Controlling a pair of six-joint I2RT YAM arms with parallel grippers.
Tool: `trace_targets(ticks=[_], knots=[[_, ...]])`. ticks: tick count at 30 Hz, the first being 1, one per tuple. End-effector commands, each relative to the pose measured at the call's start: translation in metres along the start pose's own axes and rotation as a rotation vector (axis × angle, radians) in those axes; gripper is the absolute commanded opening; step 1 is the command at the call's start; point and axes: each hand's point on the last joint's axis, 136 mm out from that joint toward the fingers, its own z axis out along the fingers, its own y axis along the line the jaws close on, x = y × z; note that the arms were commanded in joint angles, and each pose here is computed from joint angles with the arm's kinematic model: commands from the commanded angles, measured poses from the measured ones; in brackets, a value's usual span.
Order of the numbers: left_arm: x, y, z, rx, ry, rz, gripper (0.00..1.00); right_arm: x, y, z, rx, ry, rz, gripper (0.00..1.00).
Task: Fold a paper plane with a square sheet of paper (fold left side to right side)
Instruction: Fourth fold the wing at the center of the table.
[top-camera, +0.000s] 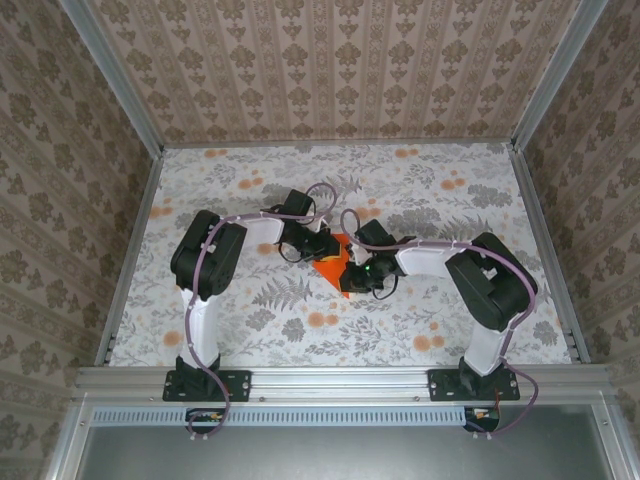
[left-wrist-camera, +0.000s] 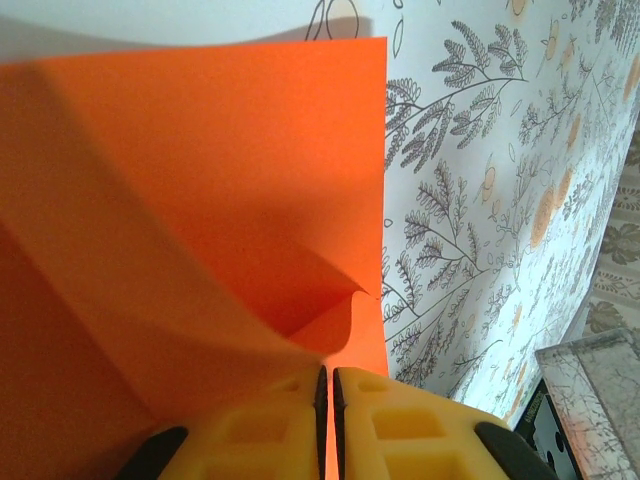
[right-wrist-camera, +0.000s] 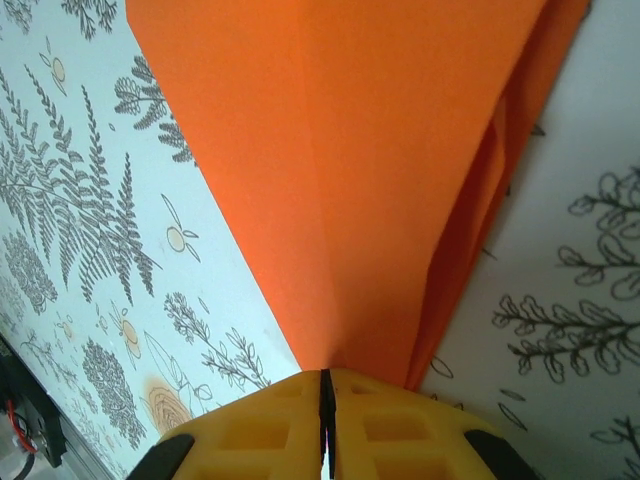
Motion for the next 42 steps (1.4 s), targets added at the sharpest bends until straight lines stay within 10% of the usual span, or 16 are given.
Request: trace_targets(ticks=[1, 21, 32, 42], knots=[[0.021, 0.041, 0.005, -0.132, 0.048, -0.088, 0.14, 0.048, -0.022, 0.0, 0.08, 0.146, 0.085, 0.1], [0.021, 0.04, 0.004, -0.131, 0.047, -0.085, 0.14, 0.062, -0.02, -0.014, 0.076, 0.166, 0.084, 0.01], [0.021, 0.038, 0.003, -0.13, 0.045, -0.083, 0.15, 0.009, 0.036, -0.039, -0.114, -0.011, 0.011, 0.01], [0.02, 0.037, 0.002, -0.131, 0.043, -0.077, 0.15, -0.039, 0.01, -0.013, -0.034, -0.113, 0.101, 0.0]])
